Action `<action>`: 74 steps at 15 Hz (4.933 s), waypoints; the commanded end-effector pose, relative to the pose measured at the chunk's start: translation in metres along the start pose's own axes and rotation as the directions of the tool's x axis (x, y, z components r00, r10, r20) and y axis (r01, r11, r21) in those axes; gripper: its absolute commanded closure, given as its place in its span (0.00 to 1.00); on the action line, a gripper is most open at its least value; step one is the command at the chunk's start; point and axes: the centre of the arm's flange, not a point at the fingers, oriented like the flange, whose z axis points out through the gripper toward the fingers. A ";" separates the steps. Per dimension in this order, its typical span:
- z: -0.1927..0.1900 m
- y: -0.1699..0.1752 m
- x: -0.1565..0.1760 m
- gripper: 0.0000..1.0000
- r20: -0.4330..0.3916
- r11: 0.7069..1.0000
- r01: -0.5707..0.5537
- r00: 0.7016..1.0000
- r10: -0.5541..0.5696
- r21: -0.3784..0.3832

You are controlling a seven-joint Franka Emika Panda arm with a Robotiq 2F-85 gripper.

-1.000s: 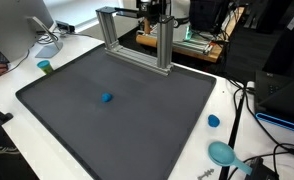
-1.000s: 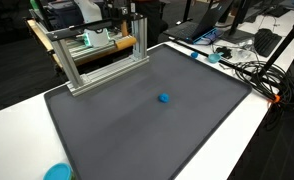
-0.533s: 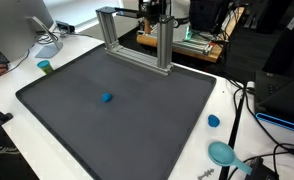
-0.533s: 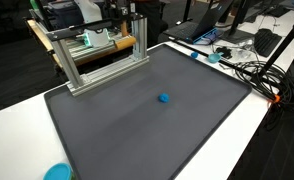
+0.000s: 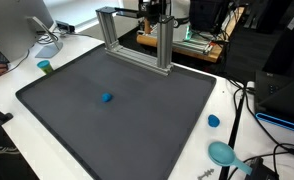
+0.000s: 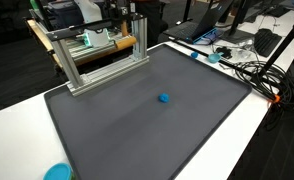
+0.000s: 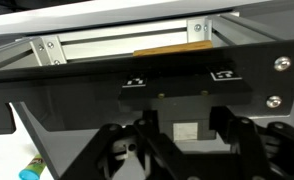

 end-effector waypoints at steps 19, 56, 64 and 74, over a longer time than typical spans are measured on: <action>-0.009 0.015 -0.013 0.57 0.030 0.993 0.113 0.993 -0.114 0.034; 0.038 -0.046 0.229 0.79 0.024 0.989 -0.148 0.989 0.148 -0.015; 0.015 -0.002 0.268 0.79 -0.051 0.984 -0.176 0.983 0.177 0.025; 0.058 -0.016 0.262 0.79 -0.005 0.981 -0.195 0.981 0.195 0.018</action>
